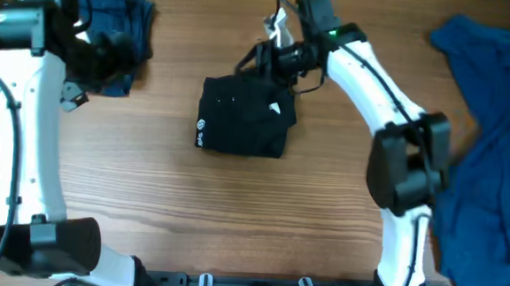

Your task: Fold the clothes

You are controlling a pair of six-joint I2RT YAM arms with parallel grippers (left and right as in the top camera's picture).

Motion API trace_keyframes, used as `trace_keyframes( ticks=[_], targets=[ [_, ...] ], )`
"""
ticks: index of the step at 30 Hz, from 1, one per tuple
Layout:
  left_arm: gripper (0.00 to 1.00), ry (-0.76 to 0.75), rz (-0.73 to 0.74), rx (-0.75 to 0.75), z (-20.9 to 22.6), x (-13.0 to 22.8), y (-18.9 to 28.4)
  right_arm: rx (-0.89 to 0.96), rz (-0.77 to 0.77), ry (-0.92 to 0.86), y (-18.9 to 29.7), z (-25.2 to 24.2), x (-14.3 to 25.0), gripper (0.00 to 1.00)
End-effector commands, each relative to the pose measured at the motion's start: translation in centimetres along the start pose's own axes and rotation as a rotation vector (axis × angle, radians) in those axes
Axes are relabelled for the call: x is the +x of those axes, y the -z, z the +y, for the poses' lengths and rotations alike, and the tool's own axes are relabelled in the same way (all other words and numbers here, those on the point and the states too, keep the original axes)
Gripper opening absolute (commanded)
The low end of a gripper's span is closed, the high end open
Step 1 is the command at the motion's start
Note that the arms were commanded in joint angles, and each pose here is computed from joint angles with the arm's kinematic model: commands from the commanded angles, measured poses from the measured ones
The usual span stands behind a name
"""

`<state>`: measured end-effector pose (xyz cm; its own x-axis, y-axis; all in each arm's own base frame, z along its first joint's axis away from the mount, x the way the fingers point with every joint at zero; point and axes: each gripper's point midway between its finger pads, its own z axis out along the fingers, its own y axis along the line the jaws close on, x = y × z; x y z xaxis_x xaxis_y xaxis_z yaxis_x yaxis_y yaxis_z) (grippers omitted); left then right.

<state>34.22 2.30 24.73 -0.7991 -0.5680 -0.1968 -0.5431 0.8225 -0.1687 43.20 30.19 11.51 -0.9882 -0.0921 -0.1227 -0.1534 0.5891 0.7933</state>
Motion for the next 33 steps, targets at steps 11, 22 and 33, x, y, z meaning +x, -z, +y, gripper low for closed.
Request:
trace_keyframes(
  ticks=[11, 22, 33],
  targets=[
    [1.0, -0.229, 0.232, 0.31, -6.1, 6.5, -12.8, 0.23, 0.128, -0.224, -1.5, -7.6, 3.7, 0.41],
    [1.0, -0.388, 0.177, 0.522, -10.1, 7.1, -14.2, 0.321, -0.224, 0.009, 11.8, 2.8, 1.0, 0.95],
    [1.0, -0.547, 0.244, 0.525, -10.1, 8.0, -21.0, 0.349, 0.113, 0.19, 14.9, 3.4, 11.0, 0.98]
  ],
)
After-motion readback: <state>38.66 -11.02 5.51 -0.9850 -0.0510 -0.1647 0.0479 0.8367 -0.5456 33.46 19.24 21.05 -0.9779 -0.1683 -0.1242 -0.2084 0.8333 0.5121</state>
